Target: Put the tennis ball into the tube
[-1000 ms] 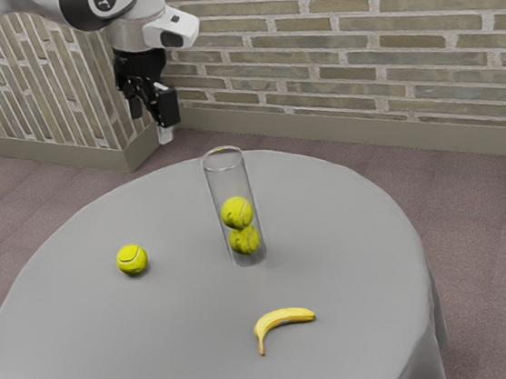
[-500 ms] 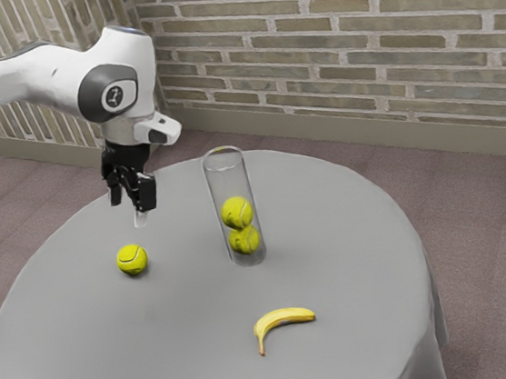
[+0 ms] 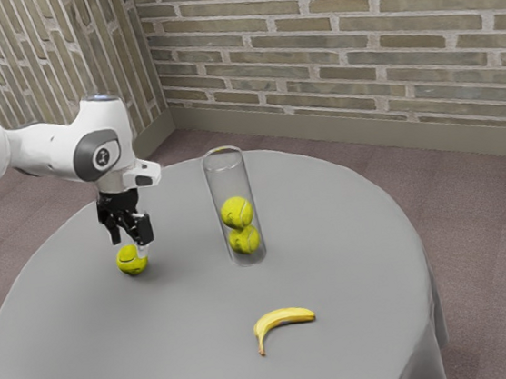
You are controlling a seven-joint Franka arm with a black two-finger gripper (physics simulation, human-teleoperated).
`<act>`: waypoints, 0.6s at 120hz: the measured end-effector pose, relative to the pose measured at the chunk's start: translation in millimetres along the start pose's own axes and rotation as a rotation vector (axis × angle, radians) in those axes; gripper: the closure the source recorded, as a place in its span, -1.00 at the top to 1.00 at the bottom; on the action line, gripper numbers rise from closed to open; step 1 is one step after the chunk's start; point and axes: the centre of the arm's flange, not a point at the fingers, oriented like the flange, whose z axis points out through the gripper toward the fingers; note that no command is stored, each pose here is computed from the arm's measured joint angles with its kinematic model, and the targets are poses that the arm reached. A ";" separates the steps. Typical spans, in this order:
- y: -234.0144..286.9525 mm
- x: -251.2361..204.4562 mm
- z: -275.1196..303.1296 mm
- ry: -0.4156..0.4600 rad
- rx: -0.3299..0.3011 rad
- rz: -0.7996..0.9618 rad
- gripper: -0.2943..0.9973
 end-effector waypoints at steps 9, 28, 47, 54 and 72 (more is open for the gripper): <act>-8.9 -2.9 8.7 0.010 -0.003 -0.024 0.54; -21.5 3.2 29.7 0.031 -0.011 -0.052 0.54; -25.9 9.6 40.5 0.051 -0.015 -0.065 0.52; -29.7 10.4 43.7 0.056 -0.021 -0.078 0.47; -33.6 15.4 45.1 0.073 -0.030 -0.094 0.32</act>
